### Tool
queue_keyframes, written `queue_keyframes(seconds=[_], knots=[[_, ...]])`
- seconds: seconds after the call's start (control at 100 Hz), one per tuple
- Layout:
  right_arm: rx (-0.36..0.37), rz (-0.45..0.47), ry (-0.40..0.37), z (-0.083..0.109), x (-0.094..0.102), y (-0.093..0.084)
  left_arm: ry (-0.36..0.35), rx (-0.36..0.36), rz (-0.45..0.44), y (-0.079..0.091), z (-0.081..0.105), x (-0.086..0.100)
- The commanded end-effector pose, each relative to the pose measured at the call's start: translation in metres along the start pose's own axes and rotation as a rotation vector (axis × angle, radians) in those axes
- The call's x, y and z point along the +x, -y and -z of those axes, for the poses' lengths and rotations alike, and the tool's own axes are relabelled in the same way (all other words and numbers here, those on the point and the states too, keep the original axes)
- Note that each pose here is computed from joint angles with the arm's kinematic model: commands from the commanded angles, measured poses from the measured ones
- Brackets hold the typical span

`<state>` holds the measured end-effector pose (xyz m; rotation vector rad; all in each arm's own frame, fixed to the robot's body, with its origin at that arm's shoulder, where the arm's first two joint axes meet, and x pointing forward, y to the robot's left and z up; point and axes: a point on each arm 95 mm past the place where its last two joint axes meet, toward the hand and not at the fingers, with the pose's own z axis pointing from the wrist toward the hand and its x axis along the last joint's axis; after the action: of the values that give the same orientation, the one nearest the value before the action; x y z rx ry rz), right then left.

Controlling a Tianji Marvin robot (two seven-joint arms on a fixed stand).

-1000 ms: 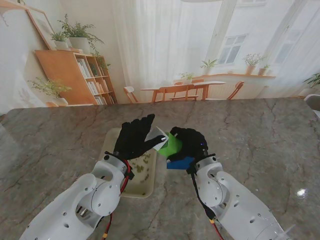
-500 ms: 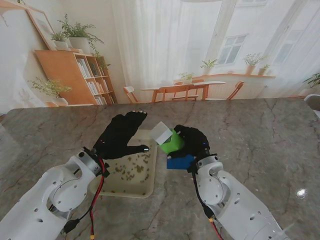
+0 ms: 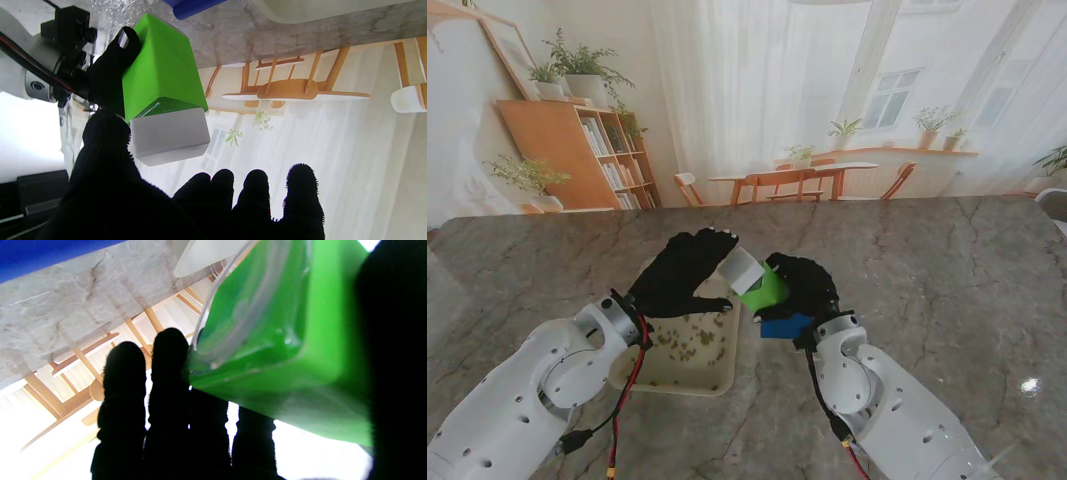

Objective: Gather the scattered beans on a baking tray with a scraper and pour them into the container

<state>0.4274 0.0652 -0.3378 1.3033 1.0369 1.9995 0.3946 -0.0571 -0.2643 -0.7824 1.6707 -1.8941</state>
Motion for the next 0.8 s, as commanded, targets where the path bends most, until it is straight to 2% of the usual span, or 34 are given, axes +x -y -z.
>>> queue_keyframes(seconds=[0.0, 0.22, 0.51, 0.79], knots=[[0.009, -0.021, -0.008, 0.001, 0.005, 0.003, 0.001, 0.007, 0.026, -0.002, -0.004, 0.002], [0.009, -0.019, -0.025, 0.004, 0.007, 0.003, -0.015, -0.001, 0.053, -0.005, -0.010, 0.005], [0.014, -0.017, -0.049, 0.005, 0.011, 0.003, -0.014, 0.029, 0.086, -0.007, -0.018, 0.009], [0.002, -0.016, -0.057, 0.006, 0.014, 0.004, 0.023, 0.057, 0.112, -0.011, -0.026, 0.014]])
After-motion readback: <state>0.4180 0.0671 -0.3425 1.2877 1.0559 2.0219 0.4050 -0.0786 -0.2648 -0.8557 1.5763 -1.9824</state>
